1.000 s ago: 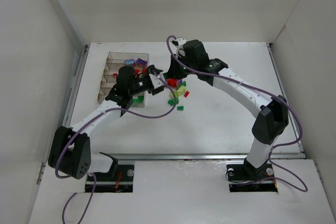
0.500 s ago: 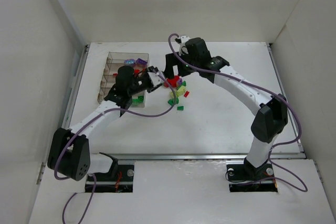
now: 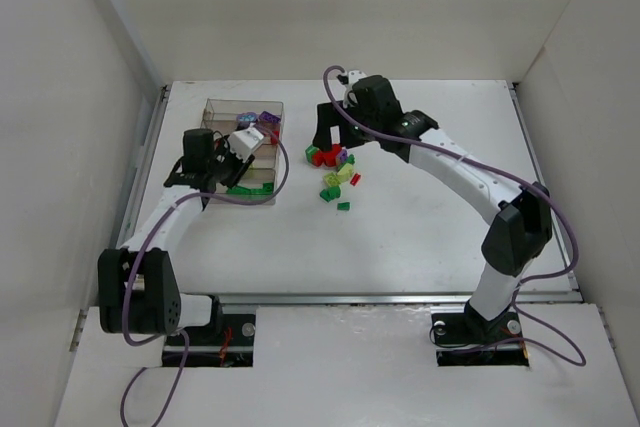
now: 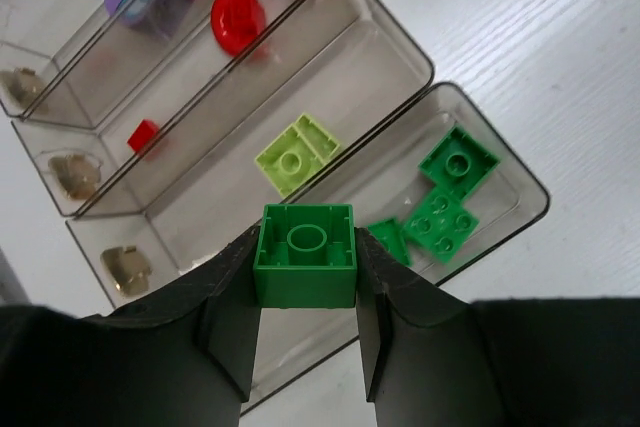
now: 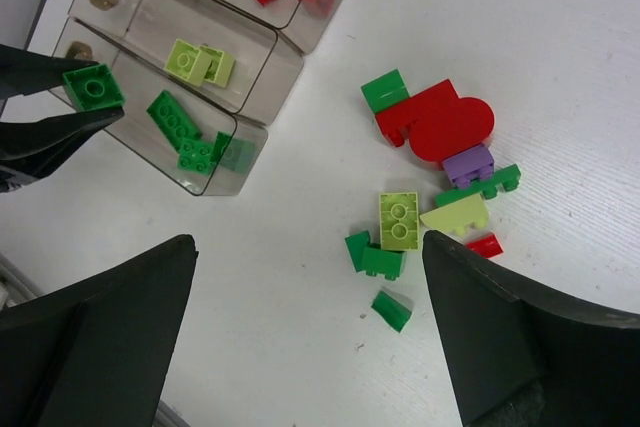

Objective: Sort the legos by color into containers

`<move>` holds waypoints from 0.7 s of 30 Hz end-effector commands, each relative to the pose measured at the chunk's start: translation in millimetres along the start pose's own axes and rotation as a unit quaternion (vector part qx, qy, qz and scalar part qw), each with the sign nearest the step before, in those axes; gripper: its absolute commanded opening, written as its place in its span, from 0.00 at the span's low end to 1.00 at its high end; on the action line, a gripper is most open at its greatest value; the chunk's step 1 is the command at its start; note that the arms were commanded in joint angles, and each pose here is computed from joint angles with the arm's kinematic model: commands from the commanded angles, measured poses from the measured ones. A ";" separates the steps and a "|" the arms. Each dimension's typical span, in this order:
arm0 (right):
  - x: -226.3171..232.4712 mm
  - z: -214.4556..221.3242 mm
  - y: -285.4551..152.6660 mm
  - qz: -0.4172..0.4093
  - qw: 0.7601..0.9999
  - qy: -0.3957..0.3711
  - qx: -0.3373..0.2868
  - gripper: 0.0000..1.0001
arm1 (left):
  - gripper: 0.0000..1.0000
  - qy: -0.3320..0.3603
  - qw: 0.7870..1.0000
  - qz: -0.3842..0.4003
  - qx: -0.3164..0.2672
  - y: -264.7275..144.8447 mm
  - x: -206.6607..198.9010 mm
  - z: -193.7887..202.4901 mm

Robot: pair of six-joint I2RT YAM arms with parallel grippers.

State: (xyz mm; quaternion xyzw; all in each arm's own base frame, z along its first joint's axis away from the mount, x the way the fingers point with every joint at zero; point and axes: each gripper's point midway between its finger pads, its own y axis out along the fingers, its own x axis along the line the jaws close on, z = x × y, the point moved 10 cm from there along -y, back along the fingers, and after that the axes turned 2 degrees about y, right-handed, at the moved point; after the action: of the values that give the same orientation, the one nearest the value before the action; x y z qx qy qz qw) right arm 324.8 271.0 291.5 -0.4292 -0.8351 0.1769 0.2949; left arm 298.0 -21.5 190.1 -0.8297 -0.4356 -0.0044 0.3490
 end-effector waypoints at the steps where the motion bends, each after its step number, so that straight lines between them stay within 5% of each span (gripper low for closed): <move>1: 6.4 -15.1 -11.1 -0.007 0.999 0.002 -0.033 1.00 | 0.06 0.023 0.998 -0.033 0.045 -5.4 5.3 12.2; 5: 6.3 -16.6 -9.1 -0.007 0.999 -0.003 -0.034 1.00 | 0.32 0.056 0.997 -0.037 0.049 -3.9 6.7 16.7; 7: 4.9 -15.4 -9.3 0.000 1.000 -0.002 -0.031 1.00 | 0.57 0.060 0.996 -0.030 0.050 -3.9 5.5 17.5; 13: 2.8 -14.6 -9.4 0.011 0.999 -0.006 -0.030 1.00 | 0.85 0.069 0.997 -0.020 0.022 -5.4 7.8 6.7; 14: 1.1 -13.7 -9.6 0.018 0.999 -0.010 -0.028 1.00 | 0.97 0.074 0.997 -0.022 0.004 -8.0 10.3 -1.0; 21: -0.9 -15.1 -13.2 0.032 0.999 -0.015 -0.033 1.00 | 1.00 0.071 0.996 -0.029 -0.047 -17.1 15.6 -23.3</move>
State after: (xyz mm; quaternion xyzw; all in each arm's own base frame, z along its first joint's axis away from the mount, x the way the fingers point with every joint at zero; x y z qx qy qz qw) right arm 326.6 266.7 289.3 -0.4519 -0.8245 0.1852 0.2856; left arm 295.0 -13.3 185.4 -0.8188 -0.4197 -0.0461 0.3890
